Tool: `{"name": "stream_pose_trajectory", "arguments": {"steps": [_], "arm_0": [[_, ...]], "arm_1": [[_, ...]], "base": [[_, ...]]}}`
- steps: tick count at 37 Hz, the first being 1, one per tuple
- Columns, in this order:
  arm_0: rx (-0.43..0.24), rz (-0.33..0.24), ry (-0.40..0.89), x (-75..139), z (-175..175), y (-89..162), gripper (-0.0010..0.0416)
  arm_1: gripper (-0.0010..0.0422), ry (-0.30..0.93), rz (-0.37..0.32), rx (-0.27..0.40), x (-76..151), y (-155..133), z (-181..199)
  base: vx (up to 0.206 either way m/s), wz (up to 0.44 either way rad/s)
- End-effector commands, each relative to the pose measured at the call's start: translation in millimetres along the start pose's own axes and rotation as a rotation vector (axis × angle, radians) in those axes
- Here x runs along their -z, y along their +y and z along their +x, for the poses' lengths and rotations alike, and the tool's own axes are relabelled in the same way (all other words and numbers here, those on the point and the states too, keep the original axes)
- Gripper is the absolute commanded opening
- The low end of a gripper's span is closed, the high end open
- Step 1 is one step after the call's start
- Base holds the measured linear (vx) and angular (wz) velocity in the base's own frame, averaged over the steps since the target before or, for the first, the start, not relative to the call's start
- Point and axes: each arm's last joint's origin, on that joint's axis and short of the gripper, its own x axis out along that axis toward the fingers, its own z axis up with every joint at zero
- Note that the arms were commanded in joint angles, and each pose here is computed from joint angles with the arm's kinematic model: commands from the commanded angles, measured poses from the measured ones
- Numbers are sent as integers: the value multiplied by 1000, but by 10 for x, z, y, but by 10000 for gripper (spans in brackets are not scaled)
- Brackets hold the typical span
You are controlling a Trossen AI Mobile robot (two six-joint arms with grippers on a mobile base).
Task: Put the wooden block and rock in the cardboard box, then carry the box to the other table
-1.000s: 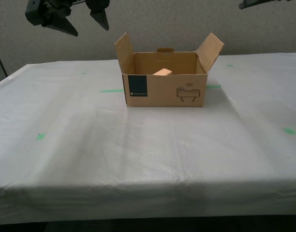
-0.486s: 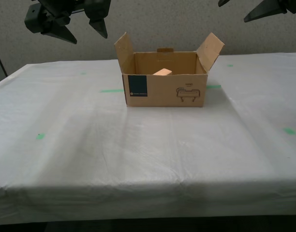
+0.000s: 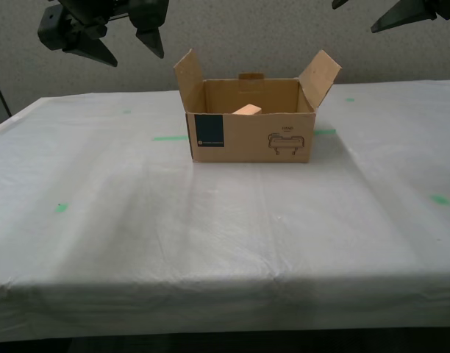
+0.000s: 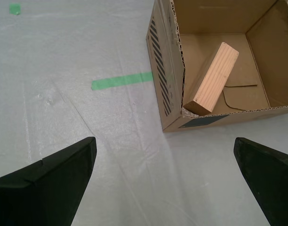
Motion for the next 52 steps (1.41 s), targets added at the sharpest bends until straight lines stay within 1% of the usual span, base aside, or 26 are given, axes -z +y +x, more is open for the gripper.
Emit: {"name": "stream_pose_trajectory", "arguments": {"steps": [1,52], "arm_0": [[2,2,-2,-1,1,2,394],[1,2,-2,-1,1,2,394]], "arm_1": [[400,-3,-1,-2,-3,0,-2],[400,-4,-2,-3,-5,2,-2]], "base": [[0,0],[0,0]]}}
